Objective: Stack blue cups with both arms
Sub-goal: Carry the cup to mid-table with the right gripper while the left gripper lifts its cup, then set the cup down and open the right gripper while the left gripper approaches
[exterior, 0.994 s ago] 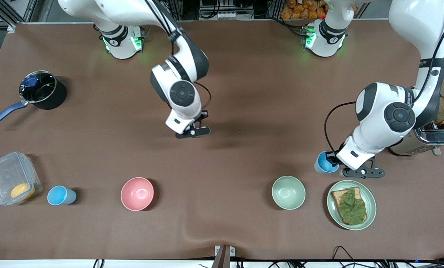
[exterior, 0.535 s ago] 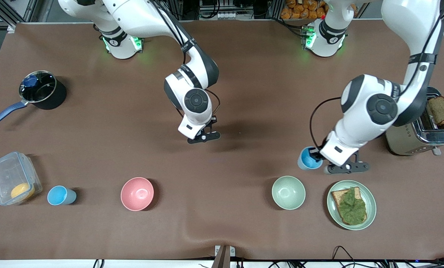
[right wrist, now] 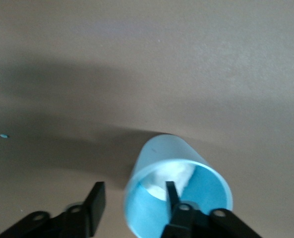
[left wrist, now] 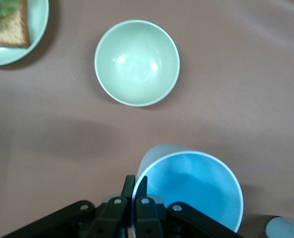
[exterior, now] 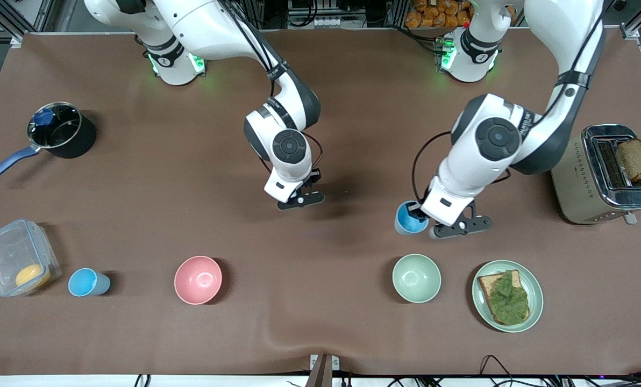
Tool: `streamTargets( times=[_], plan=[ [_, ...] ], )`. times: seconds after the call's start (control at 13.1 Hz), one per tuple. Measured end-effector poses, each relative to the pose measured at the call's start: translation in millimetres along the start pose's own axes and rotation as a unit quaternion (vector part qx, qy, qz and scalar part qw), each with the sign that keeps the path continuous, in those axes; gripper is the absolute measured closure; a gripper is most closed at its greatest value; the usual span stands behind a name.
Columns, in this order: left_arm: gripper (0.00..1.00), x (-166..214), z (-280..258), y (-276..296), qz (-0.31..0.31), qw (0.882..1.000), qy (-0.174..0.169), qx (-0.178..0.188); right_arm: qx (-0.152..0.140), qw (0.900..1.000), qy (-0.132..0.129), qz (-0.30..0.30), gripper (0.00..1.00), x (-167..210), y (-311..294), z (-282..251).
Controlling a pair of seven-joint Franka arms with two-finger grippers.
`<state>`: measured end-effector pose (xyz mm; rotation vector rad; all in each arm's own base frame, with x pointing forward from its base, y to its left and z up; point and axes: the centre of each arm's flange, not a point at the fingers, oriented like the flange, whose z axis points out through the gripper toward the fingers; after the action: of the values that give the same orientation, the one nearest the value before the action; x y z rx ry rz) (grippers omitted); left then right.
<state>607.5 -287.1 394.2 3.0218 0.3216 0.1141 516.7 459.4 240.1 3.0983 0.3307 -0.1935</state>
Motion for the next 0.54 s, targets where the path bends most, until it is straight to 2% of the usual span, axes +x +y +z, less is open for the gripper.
streamTargets(
  times=[0.23, 0.31, 0.54],
  plan=[
    [0.97, -24.2, 1.6, 29.7, -0.013, 1.0, -0.003, -0.002, 0.01, 1.0, 0.021, 0.0, 0.04, 10.5, -4.1, -24.2],
    [0.97, -30.4, 1.9, 37.0, -0.016, 1.0, -0.004, -0.002, 0.009, 1.0, 0.019, 0.002, 0.0, 13.9, -2.0, -33.5],
    [0.97, -47.6, 2.5, 55.9, -0.03, 1.0, -0.006, -0.004, 0.001, 1.0, -0.006, 0.002, 0.0, 25.5, 21.1, -66.0]
  ],
)
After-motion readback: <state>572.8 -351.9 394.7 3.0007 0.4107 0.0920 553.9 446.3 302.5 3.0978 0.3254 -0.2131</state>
